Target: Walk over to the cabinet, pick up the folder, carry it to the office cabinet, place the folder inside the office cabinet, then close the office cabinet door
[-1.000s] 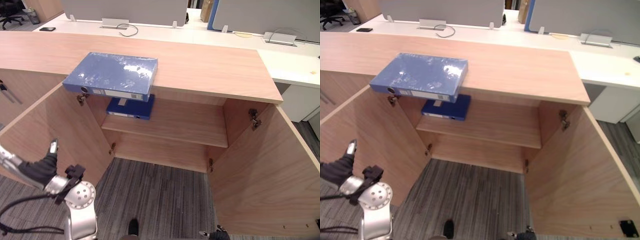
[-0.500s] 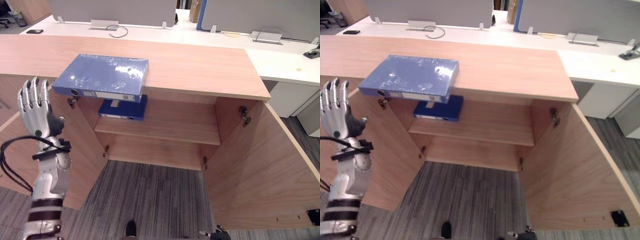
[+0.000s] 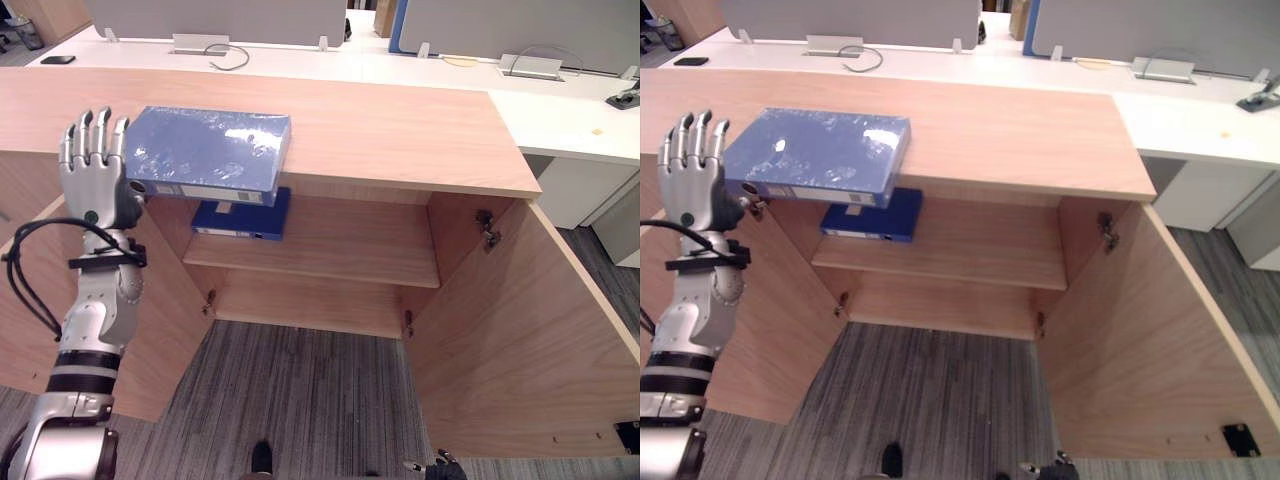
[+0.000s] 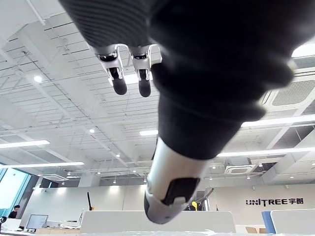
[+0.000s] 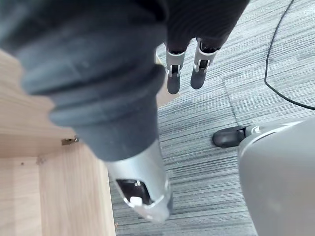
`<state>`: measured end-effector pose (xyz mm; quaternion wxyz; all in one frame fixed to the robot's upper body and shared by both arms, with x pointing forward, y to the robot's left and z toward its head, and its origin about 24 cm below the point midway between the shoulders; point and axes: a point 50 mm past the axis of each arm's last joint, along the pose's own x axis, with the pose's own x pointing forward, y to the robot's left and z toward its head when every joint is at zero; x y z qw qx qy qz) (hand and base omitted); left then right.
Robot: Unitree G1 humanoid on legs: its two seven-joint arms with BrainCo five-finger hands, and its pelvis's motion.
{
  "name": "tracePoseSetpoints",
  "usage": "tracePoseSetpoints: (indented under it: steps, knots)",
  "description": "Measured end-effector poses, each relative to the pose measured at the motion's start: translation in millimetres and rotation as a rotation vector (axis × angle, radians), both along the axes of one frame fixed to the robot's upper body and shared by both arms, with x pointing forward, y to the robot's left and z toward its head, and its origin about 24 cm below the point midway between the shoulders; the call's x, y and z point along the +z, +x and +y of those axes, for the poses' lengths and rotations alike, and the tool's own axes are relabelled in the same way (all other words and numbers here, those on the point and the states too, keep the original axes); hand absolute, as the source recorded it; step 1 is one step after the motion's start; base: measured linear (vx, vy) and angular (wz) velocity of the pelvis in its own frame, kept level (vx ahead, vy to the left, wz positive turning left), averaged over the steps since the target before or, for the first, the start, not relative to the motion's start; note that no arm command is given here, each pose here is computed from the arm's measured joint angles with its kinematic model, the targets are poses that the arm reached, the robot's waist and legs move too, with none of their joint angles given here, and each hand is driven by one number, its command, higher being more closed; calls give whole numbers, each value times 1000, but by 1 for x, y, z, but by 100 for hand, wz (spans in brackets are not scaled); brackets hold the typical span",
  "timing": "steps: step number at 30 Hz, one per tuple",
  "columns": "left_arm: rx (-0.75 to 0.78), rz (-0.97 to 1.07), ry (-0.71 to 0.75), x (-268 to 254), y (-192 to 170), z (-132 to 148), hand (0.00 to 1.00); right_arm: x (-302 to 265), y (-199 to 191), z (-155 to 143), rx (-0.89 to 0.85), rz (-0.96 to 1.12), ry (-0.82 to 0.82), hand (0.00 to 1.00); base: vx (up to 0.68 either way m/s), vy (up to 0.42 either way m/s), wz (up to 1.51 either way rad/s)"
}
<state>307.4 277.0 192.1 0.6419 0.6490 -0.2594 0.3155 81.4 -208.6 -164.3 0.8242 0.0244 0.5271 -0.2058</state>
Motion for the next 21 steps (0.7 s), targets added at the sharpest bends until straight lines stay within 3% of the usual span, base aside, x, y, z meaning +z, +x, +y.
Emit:
tracePoseSetpoints:
  steps: [21]
  knots:
    - [-29, 45, -51, -3, 19, -9, 0, 2, 9, -3, 2, -20, -12, 0, 0, 4, -2]
